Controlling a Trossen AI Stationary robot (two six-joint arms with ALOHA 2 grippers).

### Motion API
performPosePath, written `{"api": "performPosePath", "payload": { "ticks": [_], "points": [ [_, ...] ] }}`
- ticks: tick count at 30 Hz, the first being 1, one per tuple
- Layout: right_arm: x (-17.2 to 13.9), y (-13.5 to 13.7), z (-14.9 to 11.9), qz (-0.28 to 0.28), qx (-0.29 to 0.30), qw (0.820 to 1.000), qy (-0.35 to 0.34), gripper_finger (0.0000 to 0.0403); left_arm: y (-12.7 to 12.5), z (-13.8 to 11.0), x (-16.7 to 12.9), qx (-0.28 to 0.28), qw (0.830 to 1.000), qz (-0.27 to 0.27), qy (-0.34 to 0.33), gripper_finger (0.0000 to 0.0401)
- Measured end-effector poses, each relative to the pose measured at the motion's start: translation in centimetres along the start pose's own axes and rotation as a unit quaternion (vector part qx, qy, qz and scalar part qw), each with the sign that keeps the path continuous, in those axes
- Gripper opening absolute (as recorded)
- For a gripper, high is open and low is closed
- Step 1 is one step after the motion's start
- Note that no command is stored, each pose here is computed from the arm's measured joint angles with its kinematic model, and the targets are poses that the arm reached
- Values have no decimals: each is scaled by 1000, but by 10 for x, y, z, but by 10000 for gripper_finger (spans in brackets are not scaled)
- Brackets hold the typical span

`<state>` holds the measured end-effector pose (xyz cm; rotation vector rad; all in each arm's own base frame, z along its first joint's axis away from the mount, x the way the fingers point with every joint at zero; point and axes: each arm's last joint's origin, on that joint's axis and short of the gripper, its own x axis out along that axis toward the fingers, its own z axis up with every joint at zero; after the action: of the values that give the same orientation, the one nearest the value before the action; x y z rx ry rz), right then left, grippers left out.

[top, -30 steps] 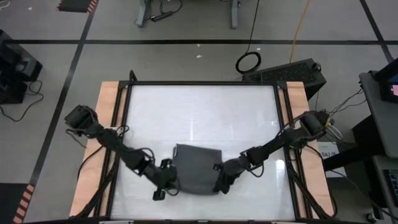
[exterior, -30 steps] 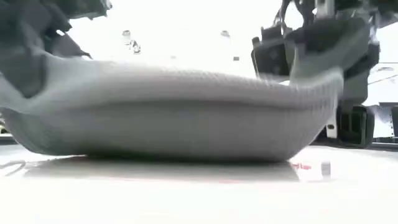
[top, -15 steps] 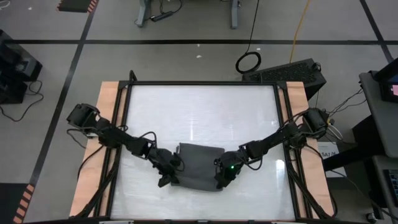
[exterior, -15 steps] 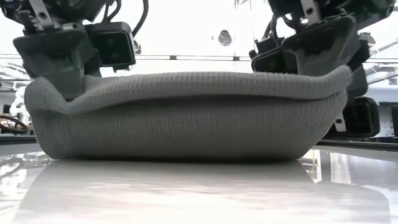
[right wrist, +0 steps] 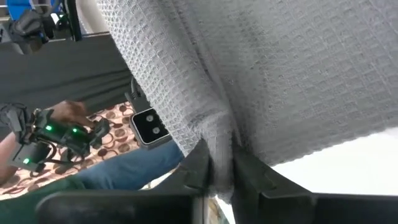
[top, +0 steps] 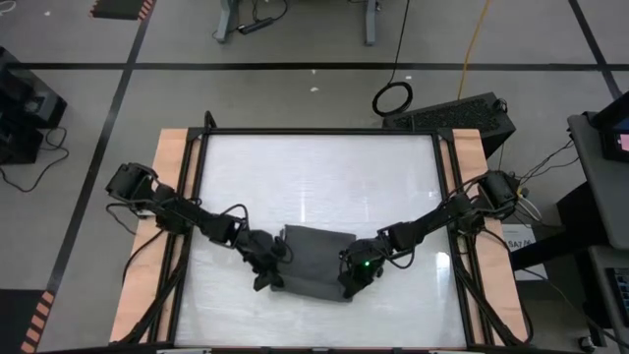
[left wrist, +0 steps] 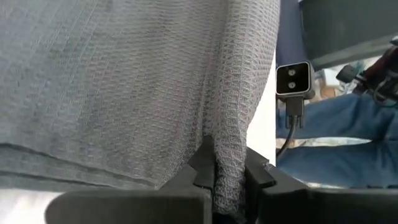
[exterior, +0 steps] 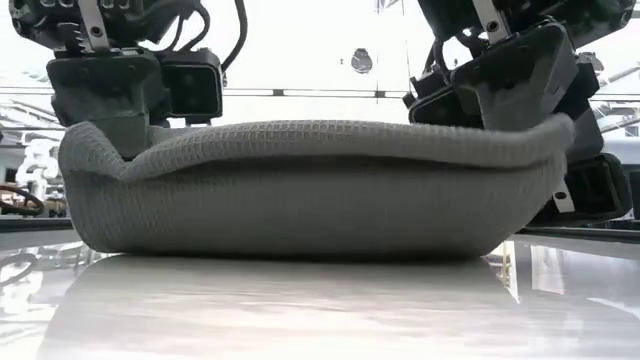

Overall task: Roll towel
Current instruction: Roll the gray towel

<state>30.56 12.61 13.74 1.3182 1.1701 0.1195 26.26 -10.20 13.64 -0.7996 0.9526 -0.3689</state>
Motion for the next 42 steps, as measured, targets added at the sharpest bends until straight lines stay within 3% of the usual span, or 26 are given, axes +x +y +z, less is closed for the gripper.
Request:
{"api": "performPosePath", "payload": {
  "ticks": [7,12,18,22,25,27,32,42],
  "points": [
    [-7,-1,-6,-18,-4,999,35,110,5,0,-2,-45,999,-6,22,28],
    [-30,13,-10,-13,-90,995,-31,160,6,2,-3,-61,998,-3,20,28],
    [-39,40,-40,7,-267,950,-164,221,17,3,-1,-92,995,15,27,28],
    [-30,41,-57,-10,-316,927,-201,278,25,6,1,-116,993,18,32,28],
    [-23,37,-64,-52,-372,897,-233,311,27,9,0,-128,991,9,35,28],
    [-20,34,-67,-76,-400,880,-245,321,29,11,-2,-136,990,3,37,28],
    [-5,24,-64,-103,-427,867,-235,320,30,14,-4,-165,985,-17,52,28],
    [16,12,-55,-107,-417,871,-235,315,30,15,-5,-178,982,-33,62,28]
  ]
}}
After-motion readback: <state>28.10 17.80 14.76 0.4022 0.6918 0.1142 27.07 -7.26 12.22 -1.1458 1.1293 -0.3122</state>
